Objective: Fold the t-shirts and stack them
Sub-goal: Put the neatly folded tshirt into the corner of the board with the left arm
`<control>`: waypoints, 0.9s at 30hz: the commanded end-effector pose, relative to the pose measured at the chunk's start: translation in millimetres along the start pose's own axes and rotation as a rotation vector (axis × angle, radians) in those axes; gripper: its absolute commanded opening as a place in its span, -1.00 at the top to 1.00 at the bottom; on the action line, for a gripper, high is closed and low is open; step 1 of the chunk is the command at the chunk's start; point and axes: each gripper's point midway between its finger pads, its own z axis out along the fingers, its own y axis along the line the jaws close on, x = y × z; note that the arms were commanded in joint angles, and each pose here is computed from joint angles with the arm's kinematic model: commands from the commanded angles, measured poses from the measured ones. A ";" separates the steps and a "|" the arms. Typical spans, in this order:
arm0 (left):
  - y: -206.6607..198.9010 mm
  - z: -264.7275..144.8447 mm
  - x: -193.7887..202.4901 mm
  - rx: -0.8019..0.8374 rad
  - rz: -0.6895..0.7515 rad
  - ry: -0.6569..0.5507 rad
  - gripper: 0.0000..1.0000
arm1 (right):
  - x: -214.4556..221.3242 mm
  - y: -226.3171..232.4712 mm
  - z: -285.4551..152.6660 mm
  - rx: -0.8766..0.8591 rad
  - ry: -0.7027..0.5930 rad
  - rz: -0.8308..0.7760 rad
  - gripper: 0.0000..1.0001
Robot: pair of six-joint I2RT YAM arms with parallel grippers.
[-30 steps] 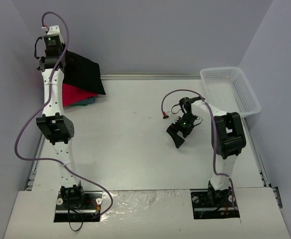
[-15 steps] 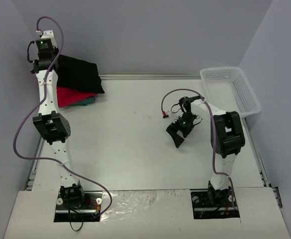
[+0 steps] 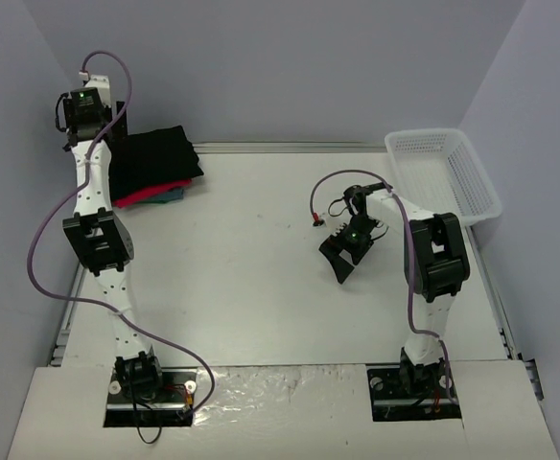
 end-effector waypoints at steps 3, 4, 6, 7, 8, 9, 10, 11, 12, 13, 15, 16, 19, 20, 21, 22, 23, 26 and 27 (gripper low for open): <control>34.0 -21.1 -25.6 -0.087 0.053 -0.064 -0.89 | 71.4 11.7 67.3 -0.154 0.266 0.087 -1.00; 39.6 -41.1 -43.0 -0.091 0.051 -0.099 -0.89 | 70.3 11.5 66.6 -0.153 0.261 0.082 -1.00; 43.6 -70.4 -55.2 -0.086 0.049 -0.116 -0.89 | 67.4 11.5 63.4 -0.147 0.248 0.076 -1.00; 42.7 -76.6 -46.6 -0.075 0.036 -0.092 -0.89 | 66.3 11.5 62.2 -0.145 0.242 0.071 -1.00; 40.9 -86.9 -48.2 -0.061 0.030 -0.093 -0.89 | 64.3 10.8 60.5 -0.139 0.235 0.068 -1.00; 39.9 -98.5 -46.1 -0.046 0.021 -0.083 -0.89 | 61.6 9.6 57.1 -0.124 0.227 0.062 -1.00; 40.3 -130.8 -63.4 -0.023 -0.014 -0.130 -0.89 | 60.4 6.9 53.1 -0.102 0.227 0.060 -1.00; 37.8 -142.5 -61.2 -0.002 -0.029 -0.127 -0.89 | 57.5 5.6 49.1 -0.088 0.215 0.059 -1.00; 29.7 -145.6 -39.3 0.022 -0.041 -0.081 -0.89 | 50.2 5.1 39.4 -0.064 0.181 0.043 -1.00; 24.5 -182.0 -55.6 0.082 -0.072 -0.150 -0.89 | 44.1 6.2 34.2 -0.058 0.151 0.033 -1.00; 3.7 -193.6 -25.0 0.166 -0.087 -0.129 -0.89 | 26.9 5.0 12.1 -0.009 0.070 -0.006 -1.00; 0.0 -231.4 -38.3 0.199 -0.098 -0.206 -0.89 | 20.9 3.7 4.1 0.013 0.042 -0.020 -1.00; -29.5 -270.9 -14.7 0.298 -0.059 -0.245 -0.89 | -7.7 -8.1 -39.6 0.162 -0.090 -0.038 -1.00; -35.4 -276.7 -5.8 0.313 -0.042 -0.239 -0.89 | -22.3 -19.5 -60.2 0.244 -0.155 -0.046 -1.00; -37.6 -291.4 0.3 0.322 -0.026 -0.242 -0.89 | -34.3 -19.7 -87.0 0.309 -0.234 -0.042 -1.00; -45.2 -288.5 23.0 0.336 -0.010 -0.198 -0.89 | -42.3 -23.9 -104.6 0.349 -0.289 -0.033 -1.00; -47.9 -289.6 35.2 0.343 -0.006 -0.173 -0.89 | -55.3 -21.3 -134.7 0.396 -0.369 -0.047 -1.00; -54.7 -293.2 69.4 0.360 -0.003 -0.122 -0.89 | -66.9 -15.5 -178.0 0.460 -0.492 -0.052 -1.00; -58.7 -296.7 75.3 0.380 -0.005 -0.121 -0.89 | -66.6 -16.4 -188.1 0.482 -0.519 -0.052 -1.00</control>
